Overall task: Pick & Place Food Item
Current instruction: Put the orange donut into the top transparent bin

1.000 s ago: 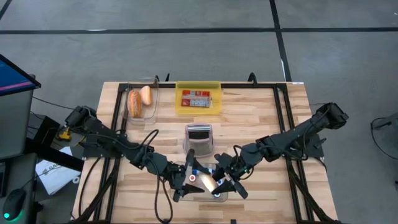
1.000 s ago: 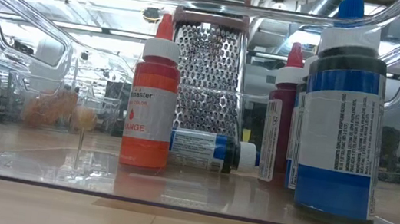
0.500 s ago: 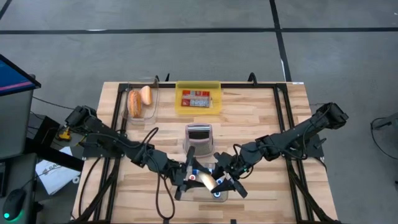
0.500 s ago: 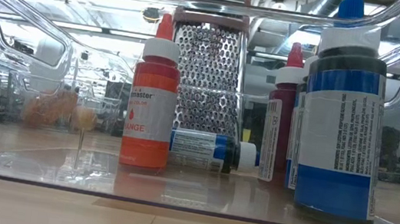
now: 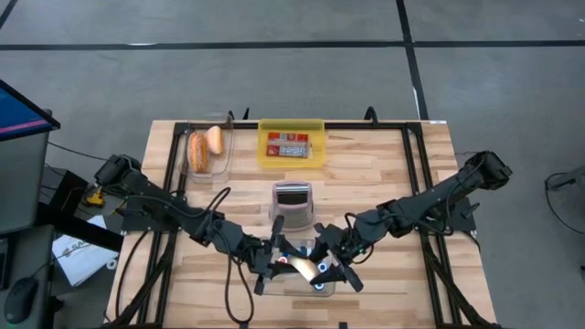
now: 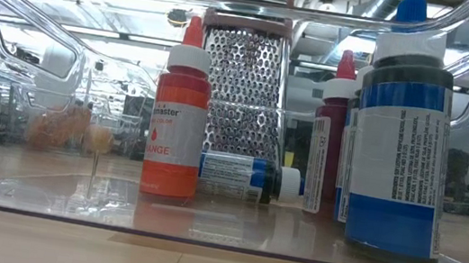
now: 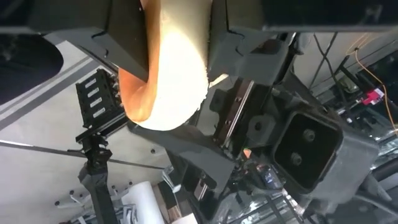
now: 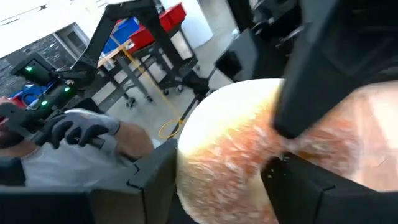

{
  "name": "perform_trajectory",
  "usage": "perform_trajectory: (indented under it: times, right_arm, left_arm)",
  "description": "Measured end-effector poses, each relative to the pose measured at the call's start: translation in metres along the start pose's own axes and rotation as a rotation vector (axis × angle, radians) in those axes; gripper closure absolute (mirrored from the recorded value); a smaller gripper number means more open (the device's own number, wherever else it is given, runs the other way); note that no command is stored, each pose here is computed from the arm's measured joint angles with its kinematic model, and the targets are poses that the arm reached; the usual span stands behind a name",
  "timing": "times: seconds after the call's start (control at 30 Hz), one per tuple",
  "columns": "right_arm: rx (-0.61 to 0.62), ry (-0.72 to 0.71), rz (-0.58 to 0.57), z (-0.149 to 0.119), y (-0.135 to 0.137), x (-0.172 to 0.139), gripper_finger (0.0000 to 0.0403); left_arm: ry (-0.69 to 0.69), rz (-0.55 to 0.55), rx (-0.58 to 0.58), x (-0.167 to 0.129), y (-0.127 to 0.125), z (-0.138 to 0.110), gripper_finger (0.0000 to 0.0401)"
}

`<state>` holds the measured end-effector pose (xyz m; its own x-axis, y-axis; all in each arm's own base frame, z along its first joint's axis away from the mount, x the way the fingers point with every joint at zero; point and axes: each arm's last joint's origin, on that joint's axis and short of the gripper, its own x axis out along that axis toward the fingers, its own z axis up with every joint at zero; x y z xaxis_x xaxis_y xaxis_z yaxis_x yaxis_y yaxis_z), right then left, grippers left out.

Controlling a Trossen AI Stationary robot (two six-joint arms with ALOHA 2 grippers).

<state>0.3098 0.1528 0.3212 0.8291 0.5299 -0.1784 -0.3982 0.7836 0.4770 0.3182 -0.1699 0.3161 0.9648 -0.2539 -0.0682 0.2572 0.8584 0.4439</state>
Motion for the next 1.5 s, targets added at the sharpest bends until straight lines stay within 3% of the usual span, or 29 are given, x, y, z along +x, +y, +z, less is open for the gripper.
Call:
perform_trajectory:
  times: [0.27, 0.6, 0.7, 0.83, 1.0, 1.27, 1.5]
  right_arm:
    - [-0.047, -0.072, 0.008, 0.007, 0.003, -0.001, 0.0168]
    - [-0.057, -0.076, -0.011, 0.007, 0.005, -0.003, 0.0168]
    - [-0.047, -0.034, -0.073, 0.001, 0.003, -0.003, 0.0168]
    - [-0.019, 0.021, -0.146, -0.009, 0.005, -0.002, 0.0168]
    - [0.011, 0.081, -0.232, -0.024, 0.012, -0.003, 0.0168]
    - [-0.001, 0.122, -0.359, -0.043, 0.027, -0.006, 0.0168]
    - [-0.006, 0.140, -0.433, -0.052, 0.032, -0.009, 0.0168]
  left_arm:
    - [0.009, -0.040, 0.009, -0.018, -0.005, 0.014, 0.0271]
    - [0.204, 0.049, 0.028, -0.045, -0.009, 0.018, 0.0284]
    - [0.294, 0.174, 0.023, -0.059, -0.007, 0.019, 0.0284]
    - [0.452, 0.419, 0.025, -0.079, 0.000, 0.010, 0.0285]
    - [0.569, 0.718, -0.033, -0.115, 0.025, -0.007, 0.0285]
    - [0.711, 1.014, -0.341, -0.174, 0.095, -0.039, 0.0297]
    - [1.031, 1.171, -0.475, -0.189, 0.141, -0.084, 0.0309]
